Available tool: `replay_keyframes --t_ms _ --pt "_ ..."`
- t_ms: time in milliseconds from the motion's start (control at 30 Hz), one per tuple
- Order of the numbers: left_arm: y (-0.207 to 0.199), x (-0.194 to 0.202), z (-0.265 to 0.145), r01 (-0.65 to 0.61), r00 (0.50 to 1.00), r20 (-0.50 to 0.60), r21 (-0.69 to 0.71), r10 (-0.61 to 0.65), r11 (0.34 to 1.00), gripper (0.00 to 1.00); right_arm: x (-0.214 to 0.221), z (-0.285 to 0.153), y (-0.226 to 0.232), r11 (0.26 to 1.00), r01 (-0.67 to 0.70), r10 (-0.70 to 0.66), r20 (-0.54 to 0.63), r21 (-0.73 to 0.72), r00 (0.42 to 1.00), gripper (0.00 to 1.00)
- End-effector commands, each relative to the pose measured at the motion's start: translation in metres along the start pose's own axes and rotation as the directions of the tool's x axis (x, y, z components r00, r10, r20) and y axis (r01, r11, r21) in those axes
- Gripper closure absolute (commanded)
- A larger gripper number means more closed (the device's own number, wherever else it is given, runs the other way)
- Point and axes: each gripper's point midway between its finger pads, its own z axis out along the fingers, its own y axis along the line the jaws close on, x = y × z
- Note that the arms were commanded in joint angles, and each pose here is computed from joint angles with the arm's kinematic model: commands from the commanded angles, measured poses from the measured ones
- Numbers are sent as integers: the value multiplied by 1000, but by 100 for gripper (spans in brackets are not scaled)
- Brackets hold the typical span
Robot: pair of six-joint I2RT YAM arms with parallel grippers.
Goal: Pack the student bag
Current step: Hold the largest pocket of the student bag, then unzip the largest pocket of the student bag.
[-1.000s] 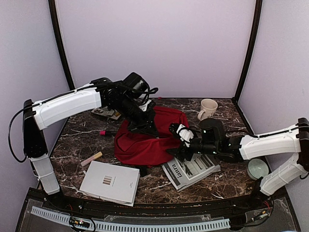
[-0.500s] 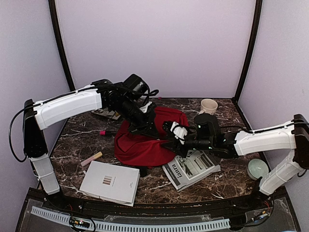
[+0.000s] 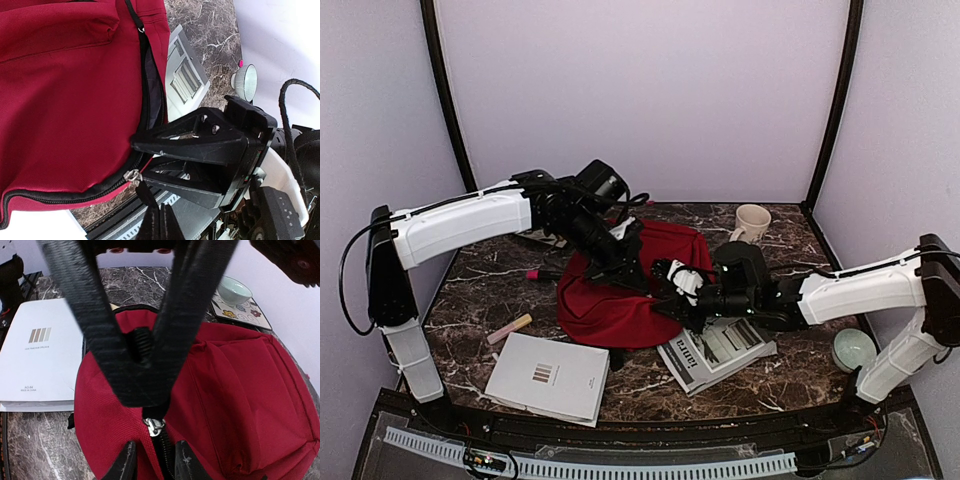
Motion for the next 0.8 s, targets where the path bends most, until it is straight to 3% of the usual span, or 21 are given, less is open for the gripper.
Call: replay_keyframes --t_ms 0,233,767 --pt "-13 6 -22 -41 999 37 46 39 998 100 -5 1 10 1000 -1 1 6 -14 1000 82" --pt "-12 8 -26 -35 998 58 51 33 998 100 -5 -1 16 1000 -27 27 -1 3 1000 100" --pt "45 15 -38 45 989 146 -168 -20 985 100 18 -31 36 999 -33 31 -54 -36 998 100"
